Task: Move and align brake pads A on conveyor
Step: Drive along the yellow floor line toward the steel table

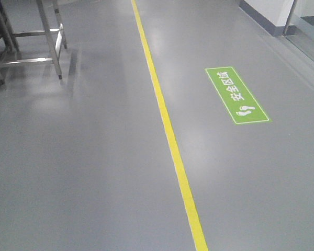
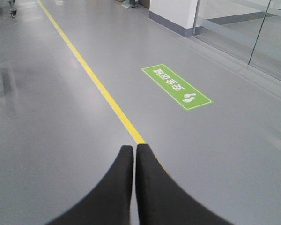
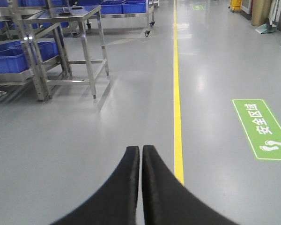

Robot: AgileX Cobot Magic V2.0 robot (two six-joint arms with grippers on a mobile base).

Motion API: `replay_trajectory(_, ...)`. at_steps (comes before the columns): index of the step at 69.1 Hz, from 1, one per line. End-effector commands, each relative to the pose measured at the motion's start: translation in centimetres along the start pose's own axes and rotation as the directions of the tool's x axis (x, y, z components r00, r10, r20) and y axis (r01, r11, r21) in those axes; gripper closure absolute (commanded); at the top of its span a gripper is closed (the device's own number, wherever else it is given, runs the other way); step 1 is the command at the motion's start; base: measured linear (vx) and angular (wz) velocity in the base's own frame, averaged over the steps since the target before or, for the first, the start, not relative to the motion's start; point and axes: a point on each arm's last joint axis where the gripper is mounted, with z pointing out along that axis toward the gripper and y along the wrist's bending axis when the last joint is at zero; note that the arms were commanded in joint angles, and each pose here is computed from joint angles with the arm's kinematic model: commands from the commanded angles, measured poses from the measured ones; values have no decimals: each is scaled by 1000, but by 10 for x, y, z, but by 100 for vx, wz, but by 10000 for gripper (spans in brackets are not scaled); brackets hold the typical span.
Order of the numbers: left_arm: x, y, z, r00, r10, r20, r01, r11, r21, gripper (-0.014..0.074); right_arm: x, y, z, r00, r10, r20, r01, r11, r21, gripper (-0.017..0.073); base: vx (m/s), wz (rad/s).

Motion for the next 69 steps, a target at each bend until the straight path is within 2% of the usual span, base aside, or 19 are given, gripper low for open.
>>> replay_trajectory(1,-13,-3,-2,997,5,80,-7,1000,28,599,-16,1,-2,996,-16,93,17,1000,-1,568,59,-11)
replay_trajectory(69,-13,-3,-2,997,5,80,-7,1000,28,599,-16,1,-2,996,-15,92,15,1000,-1,568,65,4)
